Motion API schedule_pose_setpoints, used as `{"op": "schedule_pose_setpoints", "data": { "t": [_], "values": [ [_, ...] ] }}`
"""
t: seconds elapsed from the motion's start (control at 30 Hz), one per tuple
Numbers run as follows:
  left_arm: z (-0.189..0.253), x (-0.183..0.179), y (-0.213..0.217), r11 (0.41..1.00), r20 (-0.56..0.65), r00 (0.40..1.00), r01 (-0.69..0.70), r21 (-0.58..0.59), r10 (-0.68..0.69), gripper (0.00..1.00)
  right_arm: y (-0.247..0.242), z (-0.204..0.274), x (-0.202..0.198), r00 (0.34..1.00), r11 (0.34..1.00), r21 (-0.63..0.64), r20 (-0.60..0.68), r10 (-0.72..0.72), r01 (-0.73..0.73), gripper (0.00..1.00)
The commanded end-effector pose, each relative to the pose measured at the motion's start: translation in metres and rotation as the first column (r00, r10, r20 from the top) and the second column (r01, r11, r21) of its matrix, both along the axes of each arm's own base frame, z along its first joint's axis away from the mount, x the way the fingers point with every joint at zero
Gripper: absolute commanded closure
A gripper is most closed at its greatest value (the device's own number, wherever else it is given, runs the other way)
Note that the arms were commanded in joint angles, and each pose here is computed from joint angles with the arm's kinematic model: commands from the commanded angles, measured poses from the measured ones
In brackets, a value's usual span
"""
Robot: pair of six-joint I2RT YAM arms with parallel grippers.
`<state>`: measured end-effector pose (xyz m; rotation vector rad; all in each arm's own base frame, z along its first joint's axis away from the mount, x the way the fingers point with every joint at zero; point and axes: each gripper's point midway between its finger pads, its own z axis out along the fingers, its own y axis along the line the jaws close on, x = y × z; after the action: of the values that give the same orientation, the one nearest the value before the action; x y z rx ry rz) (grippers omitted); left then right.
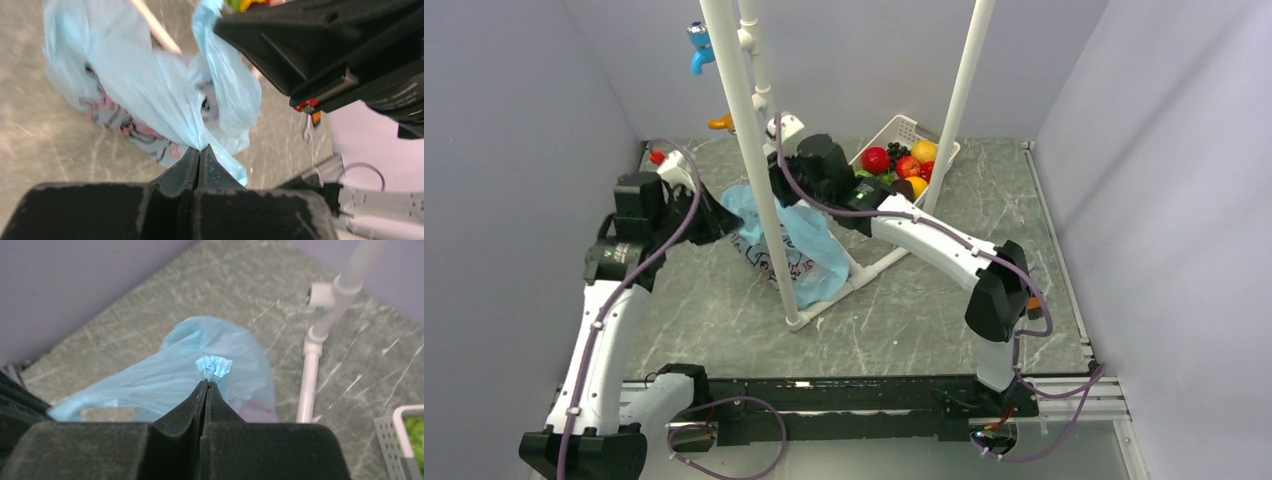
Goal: Take the fake fruits out of the plastic bag
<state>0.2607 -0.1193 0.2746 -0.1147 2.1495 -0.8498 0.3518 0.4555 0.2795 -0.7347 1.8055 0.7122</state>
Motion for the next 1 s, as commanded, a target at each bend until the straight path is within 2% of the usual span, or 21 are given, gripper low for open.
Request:
{"op": "schedule_pose_setpoints", "data": {
  "t": [0.0, 0.17, 0.43, 0.5, 0.6, 0.67, 0.8, 0.97],
  "values": [
    [0.069, 0.020, 0.040, 0.969, 0.167, 0.972, -0.190, 0.155, 0.164, 1.00, -0.027, 0.100, 0.014, 0.997, 0.980, 0.198, 0.083, -0.011, -0.006, 1.00],
    [0.124, 0.031, 0.082, 0.884, 0.279, 0.921, -0.354, 0.305, 0.273, 1.00, -0.059, 0.157, -0.010, 0.982, 0.950, 0.295, 0.184, 0.048, -0.102, 1.00],
    [0.137, 0.040, 0.138, 0.703, 0.306, 0.870, -0.493, 0.514, 0.386, 1.00, -0.132, 0.210, -0.010, 0.963, 0.923, 0.385, 0.251, -0.093, -0.011, 1.00],
    [0.135, 0.043, 0.137, 0.717, 0.305, 0.881, -0.471, 0.513, 0.361, 1.00, -0.145, 0.219, -0.016, 0.960, 0.911, 0.412, 0.263, -0.094, -0.023, 1.00],
    [0.132, 0.051, 0.115, 0.802, 0.298, 0.917, -0.382, 0.460, 0.266, 1.00, -0.145, 0.216, -0.031, 0.962, 0.903, 0.423, 0.271, -0.047, -0.075, 1.00],
    [0.128, 0.056, 0.104, 0.834, 0.292, 0.927, -0.348, 0.429, 0.237, 1.00, -0.140, 0.202, -0.043, 0.964, 0.893, 0.432, 0.266, 0.010, -0.129, 1.00],
    [0.122, 0.070, 0.111, 0.829, 0.278, 0.928, -0.353, 0.434, 0.249, 1.00, -0.128, 0.148, -0.061, 0.968, 0.891, 0.401, 0.211, 0.135, -0.211, 1.00],
    [0.111, 0.091, 0.118, 0.814, 0.218, 0.957, -0.280, 0.509, 0.193, 1.00, -0.131, 0.113, -0.068, 0.979, 0.930, 0.323, 0.158, 0.128, -0.174, 1.00]
  ]
}}
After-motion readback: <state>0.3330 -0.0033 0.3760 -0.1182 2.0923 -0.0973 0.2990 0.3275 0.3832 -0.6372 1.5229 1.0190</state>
